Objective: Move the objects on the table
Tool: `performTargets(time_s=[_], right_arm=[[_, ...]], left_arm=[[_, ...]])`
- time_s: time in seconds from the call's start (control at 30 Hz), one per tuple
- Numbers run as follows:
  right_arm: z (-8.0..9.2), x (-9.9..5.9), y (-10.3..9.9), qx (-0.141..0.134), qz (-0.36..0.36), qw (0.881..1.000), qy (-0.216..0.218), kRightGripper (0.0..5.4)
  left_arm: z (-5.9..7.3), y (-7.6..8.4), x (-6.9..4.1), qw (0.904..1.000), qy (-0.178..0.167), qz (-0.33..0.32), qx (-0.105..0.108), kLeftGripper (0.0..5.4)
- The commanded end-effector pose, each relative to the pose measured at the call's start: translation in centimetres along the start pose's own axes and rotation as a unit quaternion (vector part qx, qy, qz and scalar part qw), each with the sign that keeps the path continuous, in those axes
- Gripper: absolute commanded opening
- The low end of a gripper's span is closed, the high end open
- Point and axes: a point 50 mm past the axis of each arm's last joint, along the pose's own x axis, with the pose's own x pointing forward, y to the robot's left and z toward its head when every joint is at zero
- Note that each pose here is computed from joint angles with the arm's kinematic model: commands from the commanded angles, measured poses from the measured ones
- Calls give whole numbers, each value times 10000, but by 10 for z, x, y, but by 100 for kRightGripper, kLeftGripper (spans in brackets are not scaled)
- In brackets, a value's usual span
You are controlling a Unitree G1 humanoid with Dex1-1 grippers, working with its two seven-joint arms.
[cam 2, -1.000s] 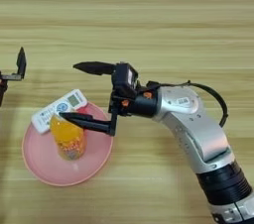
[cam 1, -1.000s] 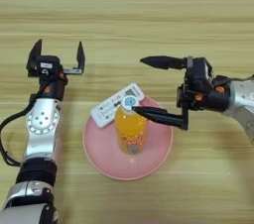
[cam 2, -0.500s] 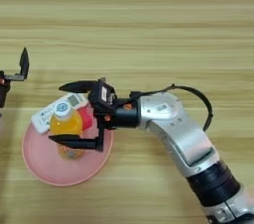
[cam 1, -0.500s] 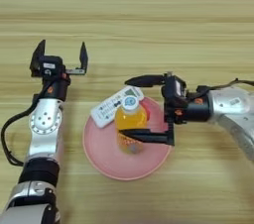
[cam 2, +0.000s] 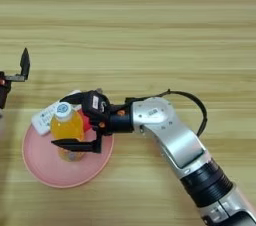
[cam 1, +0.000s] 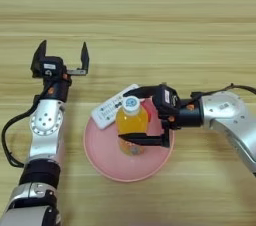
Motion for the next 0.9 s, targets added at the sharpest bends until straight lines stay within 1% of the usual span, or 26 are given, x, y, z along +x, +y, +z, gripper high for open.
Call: performTargets(time_s=[0.03,0.17,0.3,0.47,0.6,0.9], right_arm=[[0,1,-6,-95,-14,9999,124,409],[-6,1,-6,-42,34,9998,173,365],[-6,2,-4,-55,99,9998,157,363],[-3,1,-4,-70,100,9999,87,363],[6,0,-6,-102,66,9999,-66,363],[39,-13,-22,-335,-246,9981,-450,363]], left_arm=[[1,-3,5,10000,-28,-44,-14,540],[0,-4,6,10000,-28,-42,-26,540],[0,-4,6,10000,-37,-42,-23,540],[1,-4,5,10000,-51,-47,-25,540],[1,-5,5,9999,-66,-82,-28,540],[6,-11,5,9990,-212,-377,-127,540]])
